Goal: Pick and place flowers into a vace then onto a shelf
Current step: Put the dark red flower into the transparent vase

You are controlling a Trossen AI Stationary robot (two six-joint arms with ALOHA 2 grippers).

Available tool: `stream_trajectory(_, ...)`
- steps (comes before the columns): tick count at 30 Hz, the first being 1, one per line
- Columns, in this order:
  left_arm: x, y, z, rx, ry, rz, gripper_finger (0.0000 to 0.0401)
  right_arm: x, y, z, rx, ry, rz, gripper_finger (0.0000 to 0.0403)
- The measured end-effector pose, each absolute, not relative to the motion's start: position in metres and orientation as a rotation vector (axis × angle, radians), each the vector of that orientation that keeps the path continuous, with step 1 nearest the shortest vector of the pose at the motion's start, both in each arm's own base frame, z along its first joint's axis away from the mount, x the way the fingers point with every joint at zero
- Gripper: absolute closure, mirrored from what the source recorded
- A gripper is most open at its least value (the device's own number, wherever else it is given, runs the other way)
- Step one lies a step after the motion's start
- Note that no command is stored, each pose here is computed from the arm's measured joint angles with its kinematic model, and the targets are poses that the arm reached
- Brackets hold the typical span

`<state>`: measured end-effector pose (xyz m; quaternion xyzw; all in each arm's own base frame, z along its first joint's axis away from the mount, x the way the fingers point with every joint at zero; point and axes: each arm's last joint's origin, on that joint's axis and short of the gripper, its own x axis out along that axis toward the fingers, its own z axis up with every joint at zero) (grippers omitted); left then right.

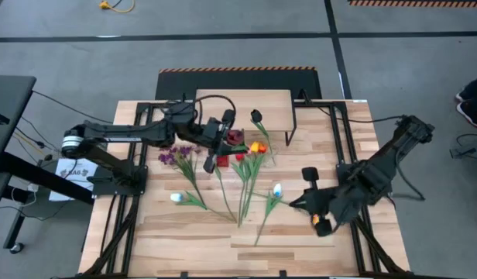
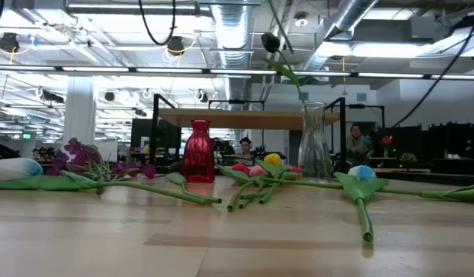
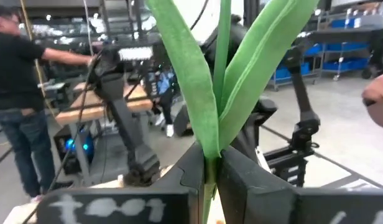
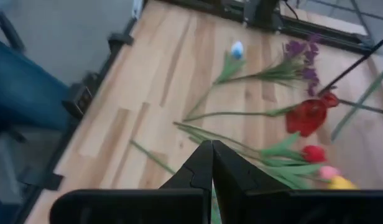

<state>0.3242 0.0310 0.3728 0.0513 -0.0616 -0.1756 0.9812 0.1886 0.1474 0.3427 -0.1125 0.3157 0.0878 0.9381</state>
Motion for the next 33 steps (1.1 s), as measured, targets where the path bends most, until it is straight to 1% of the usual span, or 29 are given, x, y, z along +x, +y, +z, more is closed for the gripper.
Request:
stream_trajectory(6,0.332,0.043,0.368,0.098,-0.16,-0.318,0.0388,0.168,0.121,0.307,-0.101,0.536,0.221,0.0402)
stream_trajectory(12,0.338,0.054,0.386,0.085,-0.169,-0.291,0.0388,0.148,0.109,0.276,-0.056,0.419,0.262,0.0402)
stream_trajectory(15,0.356,0.061,0.392,0.055,-0.116,-0.304,0.0388,0.141,0.105,0.264,-0.04,0.374,0.279,0.0402)
stream_trajectory(19,0.385,0.074,0.391,0.028,0.011,-0.29,0.0388,0.138,0.105,0.249,-0.028,0.355,0.287,0.0402)
stream_trajectory(21,0.394,0.08,0.389,0.021,0.051,-0.286,0.0388,0.137,0.106,0.244,-0.025,0.359,0.295,0.0402)
stream_trajectory(23,0.401,0.085,0.39,0.035,0.039,-0.279,0.0388,0.136,0.109,0.24,-0.017,0.351,0.308,0.0402)
stream_trajectory(27,0.401,0.095,0.389,0.046,0.046,-0.252,0.0388,0.135,0.114,0.232,-0.031,0.365,0.328,0.0402)
stream_trajectory(33,0.399,0.104,0.388,0.049,0.043,-0.223,0.0388,0.137,0.118,0.232,-0.034,0.352,0.339,0.0402)
